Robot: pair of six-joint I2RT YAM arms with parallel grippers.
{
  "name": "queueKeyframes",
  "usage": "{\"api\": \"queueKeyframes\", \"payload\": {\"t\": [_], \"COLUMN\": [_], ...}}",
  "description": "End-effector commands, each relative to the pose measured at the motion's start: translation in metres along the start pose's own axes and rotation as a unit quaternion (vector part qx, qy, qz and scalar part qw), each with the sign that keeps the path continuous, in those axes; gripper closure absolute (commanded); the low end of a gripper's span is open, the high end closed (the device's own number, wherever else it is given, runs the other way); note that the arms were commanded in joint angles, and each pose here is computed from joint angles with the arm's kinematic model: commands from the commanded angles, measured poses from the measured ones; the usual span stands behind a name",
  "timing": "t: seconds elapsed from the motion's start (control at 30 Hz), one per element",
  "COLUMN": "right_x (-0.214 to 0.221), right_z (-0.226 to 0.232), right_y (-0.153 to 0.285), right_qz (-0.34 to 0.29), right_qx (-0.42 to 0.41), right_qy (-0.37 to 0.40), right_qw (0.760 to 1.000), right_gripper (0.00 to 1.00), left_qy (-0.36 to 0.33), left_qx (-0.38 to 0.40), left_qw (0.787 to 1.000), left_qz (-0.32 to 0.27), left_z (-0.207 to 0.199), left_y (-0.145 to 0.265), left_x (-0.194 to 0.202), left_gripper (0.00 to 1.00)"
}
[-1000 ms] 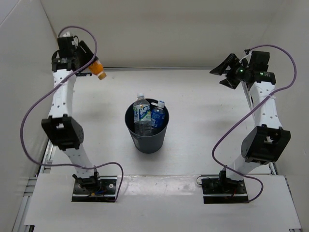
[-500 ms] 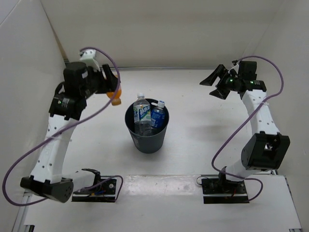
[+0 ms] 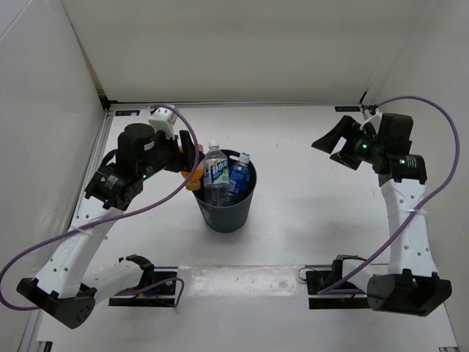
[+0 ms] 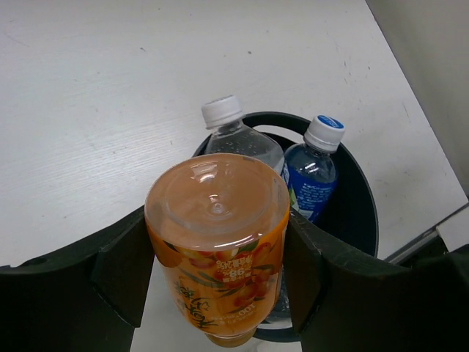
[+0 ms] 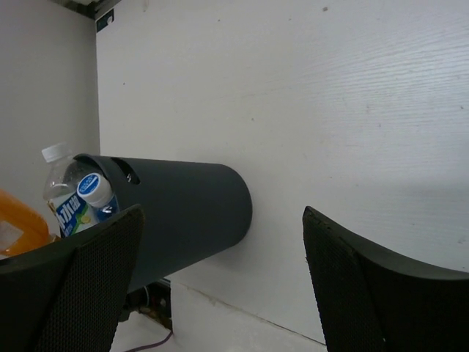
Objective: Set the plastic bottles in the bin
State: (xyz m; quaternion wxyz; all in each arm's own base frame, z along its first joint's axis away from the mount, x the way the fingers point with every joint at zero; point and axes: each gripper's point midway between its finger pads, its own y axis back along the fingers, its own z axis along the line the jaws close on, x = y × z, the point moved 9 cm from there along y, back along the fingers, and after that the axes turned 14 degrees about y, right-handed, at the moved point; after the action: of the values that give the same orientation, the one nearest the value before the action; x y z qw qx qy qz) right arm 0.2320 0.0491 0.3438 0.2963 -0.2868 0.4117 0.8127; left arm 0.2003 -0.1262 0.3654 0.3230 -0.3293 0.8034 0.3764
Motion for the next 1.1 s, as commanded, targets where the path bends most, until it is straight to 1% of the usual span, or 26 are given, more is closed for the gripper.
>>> {"api": "queueKeyframes", "payload": {"t": [0.0, 0.03, 0.1, 0.13, 0.2, 0.27, 0.37, 0.4, 0.47, 0.53, 0.6, 0.63, 0.67, 0.7, 0.73, 0.8, 0.83, 0.87, 0.9, 0.93, 1.0, 1.07], "right_x": [0.004, 0.003, 0.002, -0.003, -0.005, -0.011, -0.016, -0.016, -0.018, -0.019, -0.022, -0.022, -0.023, -0.024, -0.024, -0.024, -0.024, -0.025, -0.024, -0.024, -0.025, -0.025], "right_z": [-0.009, -0.012, -0.014, -0.010, -0.012, -0.003, -0.001, -0.001, 0.000, 0.003, 0.004, 0.004, 0.004, 0.004, 0.004, 0.003, 0.003, 0.003, 0.002, 0.001, 0.001, 0.000], "right_y": [0.008, 0.009, 0.007, 0.008, 0.004, 0.006, 0.006, 0.003, 0.001, -0.001, -0.005, -0.006, -0.005, -0.006, -0.006, -0.006, -0.005, -0.005, -0.006, -0.006, -0.007, -0.008], "right_qz": [-0.012, -0.014, -0.007, -0.010, 0.006, 0.000, -0.004, -0.001, -0.002, -0.002, -0.004, -0.004, -0.006, -0.005, -0.005, -0.005, -0.006, -0.008, -0.006, -0.007, -0.010, -0.012], "right_qx": [0.025, 0.029, 0.028, 0.025, 0.031, 0.025, 0.024, 0.023, 0.020, 0.014, 0.009, 0.009, 0.008, 0.007, 0.008, 0.011, 0.012, 0.014, 0.014, 0.016, 0.018, 0.021], "right_qy": [-0.006, -0.010, -0.004, 0.005, 0.022, 0.054, 0.072, 0.074, 0.084, 0.092, 0.103, 0.107, 0.109, 0.110, 0.110, 0.111, 0.112, 0.112, 0.111, 0.110, 0.108, 0.099], "right_qw": [1.000, 0.999, 1.000, 1.000, 0.999, 0.998, 0.997, 0.997, 0.996, 0.996, 0.995, 0.994, 0.994, 0.994, 0.994, 0.994, 0.994, 0.994, 0.994, 0.994, 0.994, 0.995], "right_gripper": [0.10, 0.10, 0.10, 0.10, 0.10, 0.10, 0.10, 0.10, 0.10, 0.10, 0.10, 0.10, 0.10, 0.10, 0.10, 0.10, 0.10, 0.10, 0.10, 0.10, 0.10, 0.10], "left_qy": [-0.006, -0.018, -0.022, -0.025, -0.019, -0.011, -0.003, 0.017, 0.027, 0.027, 0.023, 0.018, 0.016, 0.012, 0.012, 0.003, -0.012, -0.019, -0.032, -0.043, -0.056, -0.074], "left_qx": [0.024, 0.034, 0.029, 0.031, 0.026, 0.026, 0.000, -0.015, -0.029, -0.037, -0.041, -0.050, -0.049, -0.043, -0.043, -0.040, -0.034, -0.037, -0.035, -0.025, -0.030, -0.019], "left_qw": [1.000, 0.999, 0.999, 0.999, 0.999, 0.999, 0.999, 0.998, 0.997, 0.996, 0.995, 0.995, 0.996, 0.997, 0.997, 0.998, 0.999, 0.999, 0.999, 0.999, 0.998, 0.997], "left_qz": [-0.013, -0.003, 0.006, 0.010, 0.016, 0.021, 0.042, 0.060, 0.068, 0.081, 0.086, 0.079, 0.077, 0.070, 0.067, 0.049, 0.031, 0.024, 0.026, 0.005, 0.002, -0.016], "left_z": [-0.012, -0.016, -0.017, -0.019, -0.019, -0.019, -0.010, -0.005, 0.000, 0.004, 0.004, 0.005, 0.005, 0.000, -0.002, -0.010, -0.016, -0.018, -0.020, -0.027, -0.029, -0.035], "left_y": [-0.003, -0.006, -0.017, -0.020, -0.030, -0.040, -0.057, -0.064, -0.070, -0.074, -0.075, -0.075, -0.074, -0.073, -0.072, -0.066, -0.062, -0.060, -0.058, -0.052, -0.048, -0.039], "left_x": [-0.002, 0.003, 0.006, 0.008, 0.013, 0.019, 0.034, 0.046, 0.052, 0.059, 0.058, 0.056, 0.054, 0.048, 0.046, 0.036, 0.025, 0.021, 0.019, 0.005, 0.000, -0.013], "left_gripper": [0.72, 0.72, 0.72, 0.72, 0.71, 0.71, 0.70, 0.70, 0.70, 0.66, 0.59, 0.56, 0.51, 0.43, 0.29, 0.20, 0.05, 0.00, 0.00, 0.00, 0.00, 0.00]}}
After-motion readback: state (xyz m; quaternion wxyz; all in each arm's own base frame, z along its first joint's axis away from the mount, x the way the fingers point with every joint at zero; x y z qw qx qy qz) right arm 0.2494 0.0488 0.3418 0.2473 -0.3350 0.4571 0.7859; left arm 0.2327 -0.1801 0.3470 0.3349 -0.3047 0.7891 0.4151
